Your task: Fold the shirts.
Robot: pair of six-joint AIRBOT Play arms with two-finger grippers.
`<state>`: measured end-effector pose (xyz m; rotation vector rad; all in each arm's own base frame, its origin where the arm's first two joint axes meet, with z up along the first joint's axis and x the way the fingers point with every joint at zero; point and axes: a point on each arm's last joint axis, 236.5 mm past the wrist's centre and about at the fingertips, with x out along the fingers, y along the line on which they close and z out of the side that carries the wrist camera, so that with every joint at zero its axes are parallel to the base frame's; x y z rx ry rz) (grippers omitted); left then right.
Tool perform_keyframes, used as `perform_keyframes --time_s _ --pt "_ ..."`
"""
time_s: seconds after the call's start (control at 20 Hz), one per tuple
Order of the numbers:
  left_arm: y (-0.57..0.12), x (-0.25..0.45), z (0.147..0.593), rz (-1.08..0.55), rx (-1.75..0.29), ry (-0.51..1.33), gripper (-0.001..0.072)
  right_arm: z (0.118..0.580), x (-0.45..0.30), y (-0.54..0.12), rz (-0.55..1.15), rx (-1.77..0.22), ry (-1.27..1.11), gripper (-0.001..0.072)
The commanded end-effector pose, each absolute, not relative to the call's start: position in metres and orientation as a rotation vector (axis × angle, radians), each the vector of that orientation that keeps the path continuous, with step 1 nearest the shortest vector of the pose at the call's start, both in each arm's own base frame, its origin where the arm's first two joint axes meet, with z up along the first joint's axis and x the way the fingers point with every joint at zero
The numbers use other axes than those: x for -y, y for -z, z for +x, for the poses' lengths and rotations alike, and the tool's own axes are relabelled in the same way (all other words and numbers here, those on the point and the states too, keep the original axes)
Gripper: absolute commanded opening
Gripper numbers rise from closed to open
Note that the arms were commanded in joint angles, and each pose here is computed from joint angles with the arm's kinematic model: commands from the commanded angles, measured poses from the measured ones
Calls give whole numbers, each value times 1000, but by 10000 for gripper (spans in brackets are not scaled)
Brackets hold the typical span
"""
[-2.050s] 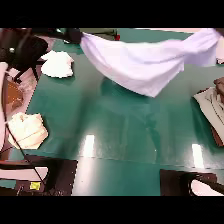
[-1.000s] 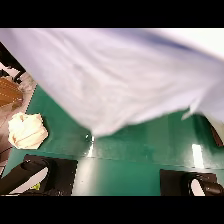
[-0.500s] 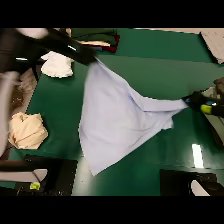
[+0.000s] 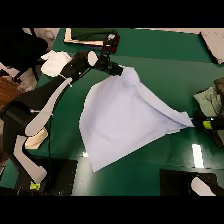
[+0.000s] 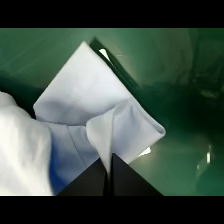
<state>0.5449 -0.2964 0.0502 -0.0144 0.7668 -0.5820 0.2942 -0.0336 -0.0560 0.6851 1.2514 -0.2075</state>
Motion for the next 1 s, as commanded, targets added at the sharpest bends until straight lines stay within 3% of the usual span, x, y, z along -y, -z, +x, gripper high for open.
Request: perform_keyframes --time_s 0.0,0.1,0.15,0.2,0.25,0.3,0.45,0.5,0.65,0.75,0.8,0.95 --pt "-54 285 577 95 -683 523 23 266 48 41 670 -1256 248 19" --pt "-45 269 578 87 -725 495 25 260 29 18 656 -1237 150 37" --pt "-41 258 577 106 -755 481 28 262 23 2 655 -1204 116 138" --pt "-35 243 574 111 -804 461 280 266 23 -16 637 -1155 106 276" --pt "-33 223 569 79 -870 416 521 273 27 -39 604 -1080 107 341" --pt "-35 198 563 36 -933 363 565 280 34 -62 569 -1007 118 343" --pt "-62 130 542 -74 -1033 257 564 297 48 -111 524 -896 129 348" --pt "-72 109 536 -98 -1051 222 563 304 48 -117 525 -899 111 396" --pt "-64 65 497 -171 -1214 170 563 343 15 -128 570 -884 -101 397" --pt "-35 74 453 -270 -1398 265 557 372 -17 -124 629 -896 -263 412" --pt "-26 87 431 -332 -1470 337 478 382 -28 -118 653 -920 -313 414" --pt "2 100 383 -434 -1536 362 475 402 -58 -103 663 -978 -409 414"
